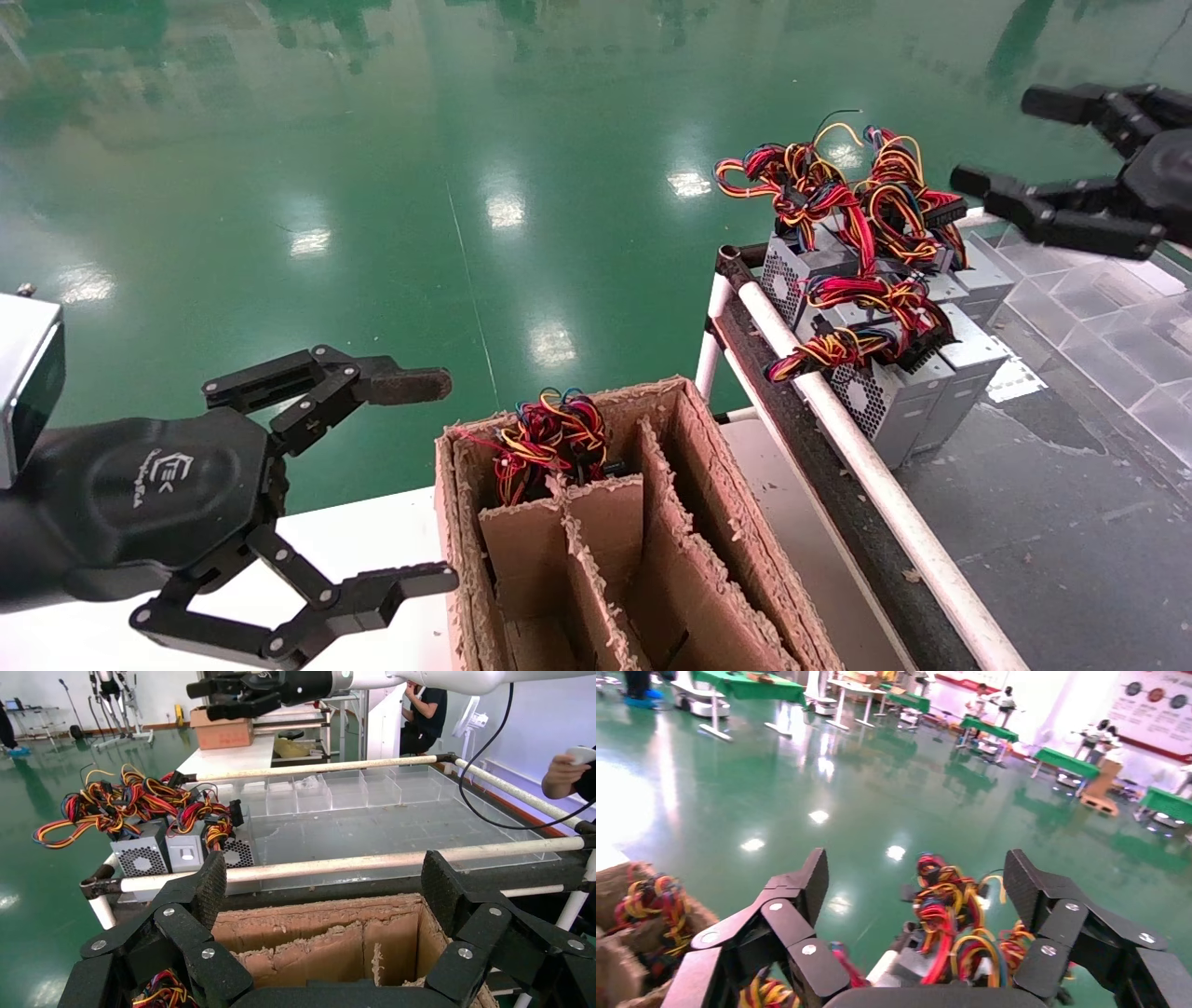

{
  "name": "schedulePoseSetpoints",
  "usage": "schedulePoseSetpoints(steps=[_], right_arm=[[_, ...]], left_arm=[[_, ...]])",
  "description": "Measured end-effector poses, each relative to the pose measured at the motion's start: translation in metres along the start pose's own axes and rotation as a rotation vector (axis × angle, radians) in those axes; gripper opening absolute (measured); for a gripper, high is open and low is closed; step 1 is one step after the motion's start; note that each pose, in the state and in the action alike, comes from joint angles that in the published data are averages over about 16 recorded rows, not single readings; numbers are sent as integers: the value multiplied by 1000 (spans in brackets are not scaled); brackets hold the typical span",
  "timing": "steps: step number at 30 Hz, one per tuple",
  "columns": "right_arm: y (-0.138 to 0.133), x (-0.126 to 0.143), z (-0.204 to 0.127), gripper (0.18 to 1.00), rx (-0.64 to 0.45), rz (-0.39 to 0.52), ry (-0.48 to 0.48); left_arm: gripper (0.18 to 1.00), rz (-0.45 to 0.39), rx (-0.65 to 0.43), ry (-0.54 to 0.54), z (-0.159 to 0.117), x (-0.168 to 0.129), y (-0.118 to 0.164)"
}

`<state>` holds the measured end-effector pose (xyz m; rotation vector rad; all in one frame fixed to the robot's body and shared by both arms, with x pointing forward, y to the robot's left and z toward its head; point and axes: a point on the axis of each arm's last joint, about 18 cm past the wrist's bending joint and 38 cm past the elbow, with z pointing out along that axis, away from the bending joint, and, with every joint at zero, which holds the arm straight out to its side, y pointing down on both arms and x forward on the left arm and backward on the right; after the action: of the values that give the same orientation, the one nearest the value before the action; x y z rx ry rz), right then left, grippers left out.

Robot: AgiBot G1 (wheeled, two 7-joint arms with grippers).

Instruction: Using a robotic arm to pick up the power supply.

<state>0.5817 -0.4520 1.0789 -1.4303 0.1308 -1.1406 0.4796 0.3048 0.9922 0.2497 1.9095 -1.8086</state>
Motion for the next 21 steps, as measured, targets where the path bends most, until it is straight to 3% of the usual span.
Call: schedulePoseSetpoints(steps=[7, 21], right_arm=[[-2, -18, 6, 915, 17, 4, -63], [-7, -65, 16, 997, 47, 28, -212]], left_arm=[[1001, 1, 0, 2, 0, 0, 0], [1001, 3, -2, 7, 1, 1, -1]])
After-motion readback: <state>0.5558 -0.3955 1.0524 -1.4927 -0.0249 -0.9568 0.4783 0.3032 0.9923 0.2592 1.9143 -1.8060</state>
